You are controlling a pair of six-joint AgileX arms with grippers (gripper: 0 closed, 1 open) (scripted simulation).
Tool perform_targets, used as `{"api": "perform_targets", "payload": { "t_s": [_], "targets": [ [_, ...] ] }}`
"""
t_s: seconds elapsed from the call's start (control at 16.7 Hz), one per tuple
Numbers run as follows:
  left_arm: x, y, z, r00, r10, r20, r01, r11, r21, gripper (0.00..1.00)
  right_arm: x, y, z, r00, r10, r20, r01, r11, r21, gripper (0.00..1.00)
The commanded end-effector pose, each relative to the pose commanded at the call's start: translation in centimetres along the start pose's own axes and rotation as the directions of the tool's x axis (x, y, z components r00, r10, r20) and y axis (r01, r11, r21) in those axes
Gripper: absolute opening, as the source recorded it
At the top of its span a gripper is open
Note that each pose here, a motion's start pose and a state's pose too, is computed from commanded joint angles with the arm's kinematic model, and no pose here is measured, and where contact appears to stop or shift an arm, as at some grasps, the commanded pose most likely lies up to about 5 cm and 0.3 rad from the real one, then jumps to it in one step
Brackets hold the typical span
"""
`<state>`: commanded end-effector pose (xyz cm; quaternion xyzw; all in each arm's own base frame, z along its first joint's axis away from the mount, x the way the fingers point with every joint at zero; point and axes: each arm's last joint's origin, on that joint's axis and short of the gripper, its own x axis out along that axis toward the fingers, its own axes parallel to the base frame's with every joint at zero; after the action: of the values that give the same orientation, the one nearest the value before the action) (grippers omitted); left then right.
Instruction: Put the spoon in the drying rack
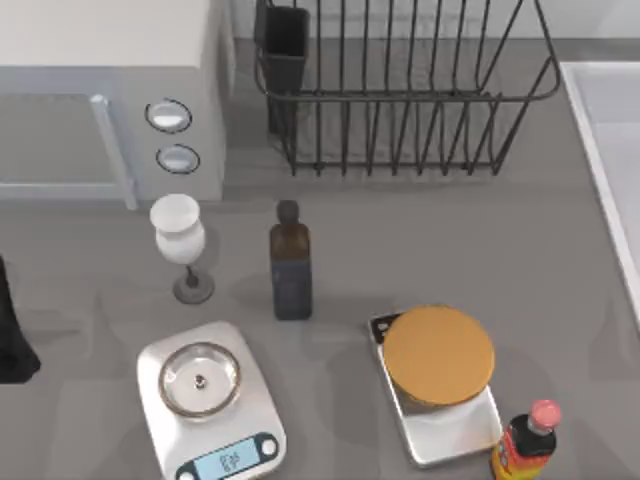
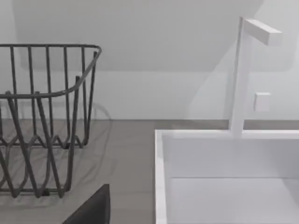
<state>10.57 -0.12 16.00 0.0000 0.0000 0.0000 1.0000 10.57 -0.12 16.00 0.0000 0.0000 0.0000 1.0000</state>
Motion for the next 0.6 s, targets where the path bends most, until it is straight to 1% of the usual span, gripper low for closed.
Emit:
{"api": "perform_targets", "payload": {
  "t_s": [0.12, 0.24, 0.42, 0.54, 0.6],
  "targets": [
    [0.0, 0.0, 0.0, 1.000, 0.000, 0.000, 0.000, 1.000, 0.000, 1.00, 0.0, 0.0, 0.0, 1.000, 0.000, -0.001, 0.000, 1.000, -0.001, 1.00],
    [0.0, 0.0, 0.0, 1.000, 0.000, 0.000, 0.000, 1.000, 0.000, 1.00, 0.0, -0.2, 0.5, 0.999, -0.017, -0.033, 0.016, 0.999, -0.029, 1.00],
    [0.0, 0.0, 0.0, 1.000, 0.000, 0.000, 0.000, 1.000, 0.000, 1.00, 0.3, -0.9, 2.0, 0.984, -0.082, -0.161, 0.062, 0.990, -0.127, 1.00],
    [0.0, 0.0, 0.0, 1.000, 0.000, 0.000, 0.000, 1.000, 0.000, 1.00, 1.0, -1.7, 3.0, 0.944, -0.140, -0.299, 0.077, 0.974, -0.212, 1.00],
    [0.0, 0.0, 0.0, 1.000, 0.000, 0.000, 0.000, 1.000, 0.000, 1.00, 1.4, -2.2, 3.5, 0.909, -0.168, -0.381, 0.072, 0.964, -0.254, 1.00]
  ]
}}
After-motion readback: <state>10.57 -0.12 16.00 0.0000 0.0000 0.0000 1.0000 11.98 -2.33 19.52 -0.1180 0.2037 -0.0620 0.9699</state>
